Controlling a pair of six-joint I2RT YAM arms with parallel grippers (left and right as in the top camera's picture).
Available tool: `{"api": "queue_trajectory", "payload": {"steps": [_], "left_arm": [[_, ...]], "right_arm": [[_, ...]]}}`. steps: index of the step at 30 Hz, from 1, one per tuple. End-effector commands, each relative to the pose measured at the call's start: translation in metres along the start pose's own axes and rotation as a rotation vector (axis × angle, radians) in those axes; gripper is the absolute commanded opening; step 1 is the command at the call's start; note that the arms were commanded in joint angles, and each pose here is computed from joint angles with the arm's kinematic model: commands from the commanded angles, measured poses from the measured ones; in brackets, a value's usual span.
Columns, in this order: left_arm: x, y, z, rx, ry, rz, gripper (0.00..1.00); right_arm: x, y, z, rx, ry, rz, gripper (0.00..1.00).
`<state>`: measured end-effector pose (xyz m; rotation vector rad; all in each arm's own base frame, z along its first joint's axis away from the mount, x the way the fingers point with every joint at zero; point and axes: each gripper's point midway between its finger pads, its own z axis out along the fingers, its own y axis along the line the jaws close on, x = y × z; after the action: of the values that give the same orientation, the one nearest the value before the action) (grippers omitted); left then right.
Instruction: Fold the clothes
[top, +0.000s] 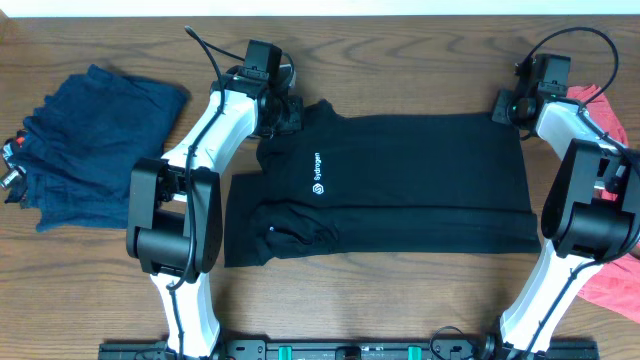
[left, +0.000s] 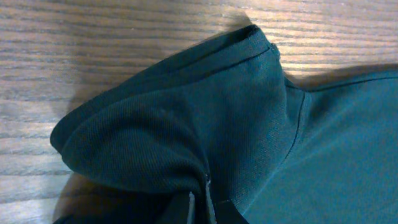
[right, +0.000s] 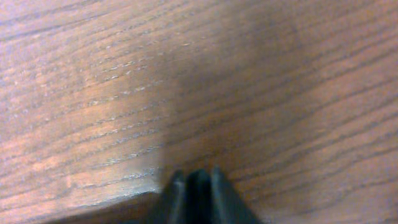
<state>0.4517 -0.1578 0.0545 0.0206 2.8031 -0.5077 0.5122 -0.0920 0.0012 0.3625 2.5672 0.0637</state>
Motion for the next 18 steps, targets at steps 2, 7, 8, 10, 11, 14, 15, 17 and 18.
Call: {"api": "queue_trajectory", "payload": {"steps": [2,7,8,10,11,14,15,17,18], "left_arm": [[-0.002,-0.001,-0.003,0.002,-0.002,-0.006,0.06],[-0.005,-0.001,-0.016,0.003,-0.017,-0.010,0.06],[-0.005,-0.002,-0.020,0.004,-0.022,-0.008,0.06],[-0.005,-0.006,-0.030,0.007,-0.030,-0.006,0.06],[-0.005,-0.007,-0.037,0.008,-0.034,-0.005,0.06],[0.004,-0.010,-0.056,0.002,-0.015,-0.011,0.06],[0.010,-0.011,-0.062,-0.002,0.001,-0.015,0.06],[0.024,-0.010,-0.073,-0.013,0.043,-0.027,0.06],[0.031,-0.010,-0.077,-0.020,0.067,-0.034,0.06]], "right_arm": [[0.020,-0.009,0.011,0.049,0.065,0.049,0.00],[0.012,-0.021,-0.009,0.081,0.062,0.096,0.01],[0.008,-0.023,-0.017,0.086,0.056,0.104,0.01],[-0.001,-0.028,-0.036,0.090,0.037,0.115,0.01],[-0.005,-0.030,-0.047,0.096,0.028,0.121,0.01],[-0.010,-0.036,-0.081,0.111,0.022,0.134,0.01],[-0.009,-0.037,-0.091,0.118,0.026,0.138,0.01],[-0.004,-0.039,-0.111,0.127,0.048,0.145,0.01],[0.000,-0.038,-0.121,0.130,0.066,0.146,0.01]]}}
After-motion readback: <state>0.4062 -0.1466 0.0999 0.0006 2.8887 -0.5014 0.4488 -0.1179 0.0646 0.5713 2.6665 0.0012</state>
